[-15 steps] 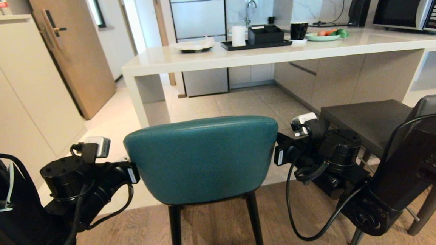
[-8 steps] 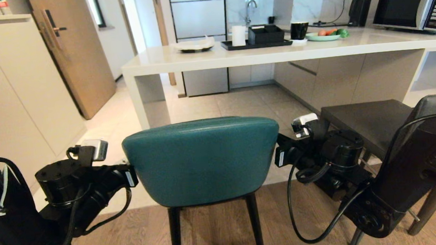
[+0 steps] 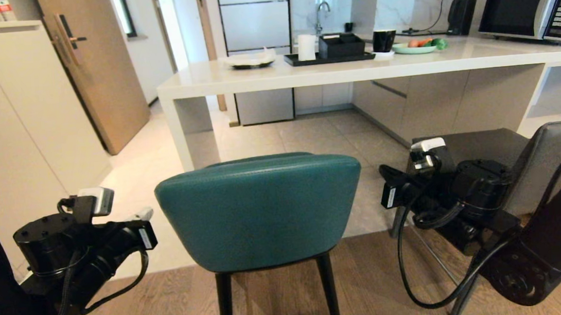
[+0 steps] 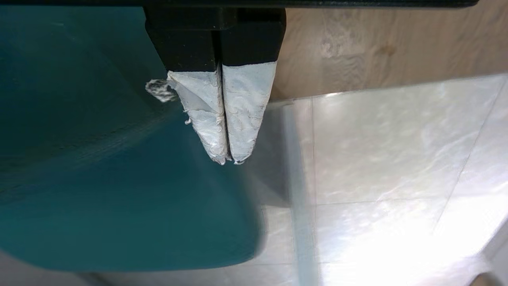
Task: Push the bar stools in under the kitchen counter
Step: Pull the blue chair out from under the dining table, then push the gray chair back under the dining table
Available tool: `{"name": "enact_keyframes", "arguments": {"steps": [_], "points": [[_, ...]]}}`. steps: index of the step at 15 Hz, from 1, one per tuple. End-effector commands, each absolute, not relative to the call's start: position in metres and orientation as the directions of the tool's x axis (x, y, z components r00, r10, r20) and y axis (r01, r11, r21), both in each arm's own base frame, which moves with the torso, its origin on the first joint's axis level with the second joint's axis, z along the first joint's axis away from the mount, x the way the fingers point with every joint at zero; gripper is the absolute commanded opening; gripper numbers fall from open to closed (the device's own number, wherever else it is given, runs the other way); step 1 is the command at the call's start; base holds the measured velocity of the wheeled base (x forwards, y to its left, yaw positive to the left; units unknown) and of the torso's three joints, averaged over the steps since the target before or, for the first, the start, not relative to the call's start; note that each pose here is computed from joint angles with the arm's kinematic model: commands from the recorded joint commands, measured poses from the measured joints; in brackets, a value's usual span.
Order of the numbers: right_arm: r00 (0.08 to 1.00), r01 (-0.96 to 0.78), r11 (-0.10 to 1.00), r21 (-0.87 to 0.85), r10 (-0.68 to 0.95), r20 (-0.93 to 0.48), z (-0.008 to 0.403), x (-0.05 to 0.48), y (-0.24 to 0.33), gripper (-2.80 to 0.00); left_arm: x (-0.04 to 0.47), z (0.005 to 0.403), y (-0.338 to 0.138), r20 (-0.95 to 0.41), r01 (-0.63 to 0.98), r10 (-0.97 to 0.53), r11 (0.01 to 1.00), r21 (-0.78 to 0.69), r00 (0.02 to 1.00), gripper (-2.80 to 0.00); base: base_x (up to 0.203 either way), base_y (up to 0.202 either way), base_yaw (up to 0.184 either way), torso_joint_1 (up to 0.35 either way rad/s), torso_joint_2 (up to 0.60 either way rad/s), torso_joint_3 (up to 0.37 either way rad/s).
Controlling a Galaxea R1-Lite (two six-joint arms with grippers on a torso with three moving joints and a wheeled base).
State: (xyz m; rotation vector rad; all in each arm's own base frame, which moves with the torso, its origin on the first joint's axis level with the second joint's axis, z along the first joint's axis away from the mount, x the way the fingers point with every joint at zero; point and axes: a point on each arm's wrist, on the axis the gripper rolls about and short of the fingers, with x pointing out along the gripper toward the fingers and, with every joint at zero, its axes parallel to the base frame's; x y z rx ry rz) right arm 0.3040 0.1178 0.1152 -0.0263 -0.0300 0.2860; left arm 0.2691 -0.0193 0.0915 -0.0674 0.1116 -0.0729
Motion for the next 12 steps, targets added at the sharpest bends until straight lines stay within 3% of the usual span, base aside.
{"name": "enact_keyframes", "arguments": {"steps": [1,3,7,12], "points": [[0.963,-0.260,0.965,-0.028,0.261,0.061,0.129,0.293,0.108,-2.80,0.269,0.089,-0.006,-0.119,0.020,-0.029,0.997,-0.076,0.992,-2.80,0.000,0.000,0.000,0.000,0.00,0.000],[0.970,-0.233,0.972,-0.027,0.234,0.069,0.137,0.281,0.094,-2.80,0.258,0.099,0.012,-0.089,-0.013,0.005,0.996,-0.083,0.996,-2.80,0.000,0.000,0.000,0.000,0.00,0.000],[0.982,-0.156,0.987,-0.024,0.158,0.105,0.162,0.248,0.063,-2.80,0.207,0.130,0.020,0.012,0.155,-0.154,0.983,-0.094,0.988,-2.80,0.000,0.000,0.000,0.000,0.00,0.000],[0.989,-0.089,0.996,-0.025,0.091,0.120,0.228,0.182,0.033,-2.80,0.160,0.186,0.014,0.144,0.195,-0.185,0.979,-0.052,0.972,-2.80,0.000,0.000,0.000,0.000,0.00,0.000]]}}
